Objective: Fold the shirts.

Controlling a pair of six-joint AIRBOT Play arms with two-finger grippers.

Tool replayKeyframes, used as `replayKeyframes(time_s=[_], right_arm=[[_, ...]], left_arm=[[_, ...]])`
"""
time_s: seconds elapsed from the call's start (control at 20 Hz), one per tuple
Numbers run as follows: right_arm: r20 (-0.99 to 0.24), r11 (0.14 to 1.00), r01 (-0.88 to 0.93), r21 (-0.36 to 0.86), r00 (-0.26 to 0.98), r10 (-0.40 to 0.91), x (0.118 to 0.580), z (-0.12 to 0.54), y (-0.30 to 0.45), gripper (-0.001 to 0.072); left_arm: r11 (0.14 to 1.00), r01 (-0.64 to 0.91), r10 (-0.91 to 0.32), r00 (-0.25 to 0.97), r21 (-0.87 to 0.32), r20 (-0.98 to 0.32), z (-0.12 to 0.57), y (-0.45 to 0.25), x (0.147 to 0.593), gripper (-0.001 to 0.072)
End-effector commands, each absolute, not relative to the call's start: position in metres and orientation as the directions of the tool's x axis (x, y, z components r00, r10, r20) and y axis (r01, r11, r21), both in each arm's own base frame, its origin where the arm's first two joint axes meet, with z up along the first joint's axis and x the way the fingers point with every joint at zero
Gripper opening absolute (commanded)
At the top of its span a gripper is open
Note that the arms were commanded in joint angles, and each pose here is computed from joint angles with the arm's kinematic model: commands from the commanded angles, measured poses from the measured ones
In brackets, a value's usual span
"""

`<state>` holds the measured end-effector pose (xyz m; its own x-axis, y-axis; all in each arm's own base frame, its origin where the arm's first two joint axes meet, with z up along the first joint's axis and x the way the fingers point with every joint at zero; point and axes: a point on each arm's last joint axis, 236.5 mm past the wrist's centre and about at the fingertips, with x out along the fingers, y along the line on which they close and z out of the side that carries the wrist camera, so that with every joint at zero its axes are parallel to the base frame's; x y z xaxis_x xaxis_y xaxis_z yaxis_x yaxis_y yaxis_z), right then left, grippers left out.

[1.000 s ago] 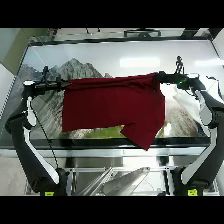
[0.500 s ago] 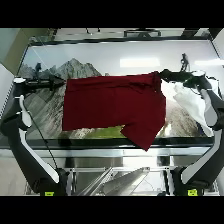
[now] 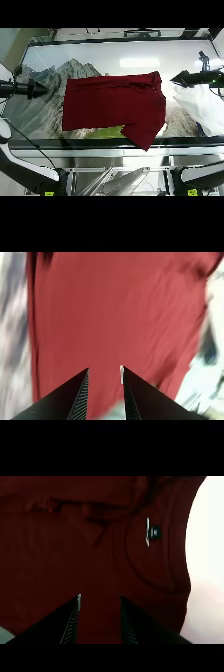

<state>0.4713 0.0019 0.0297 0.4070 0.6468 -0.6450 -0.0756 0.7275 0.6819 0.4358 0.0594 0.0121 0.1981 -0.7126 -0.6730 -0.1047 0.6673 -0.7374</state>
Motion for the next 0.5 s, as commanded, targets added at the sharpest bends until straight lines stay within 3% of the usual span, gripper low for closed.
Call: replayKeyframes(time_s=[0.0, 0.15, 0.45], right_arm=[[-0.723, 0.766, -0.015, 0.643, 0.317, 0.613, 0.398, 0.022, 0.003, 0.0293], [-0.735, 0.767, 0.05, 0.64, 0.328, 0.593, 0.355, 0.015, 0.005, 0.0294], [-0.737, 0.759, 0.139, 0.636, 0.404, 0.543, 0.304, 0.017, -0.001, 0.0294]], left_arm=[[0.789, -0.22, -0.588, -0.003, -0.574, -0.809, -0.023, 0.053, 0.347, 0.0228], [0.838, -0.269, -0.509, -0.074, -0.474, -0.858, -0.07, 0.041, 0.3, 0.0228], [0.856, -0.301, -0.466, -0.1, -0.42, -0.879, -0.127, 0.026, 0.277, 0.0228]])
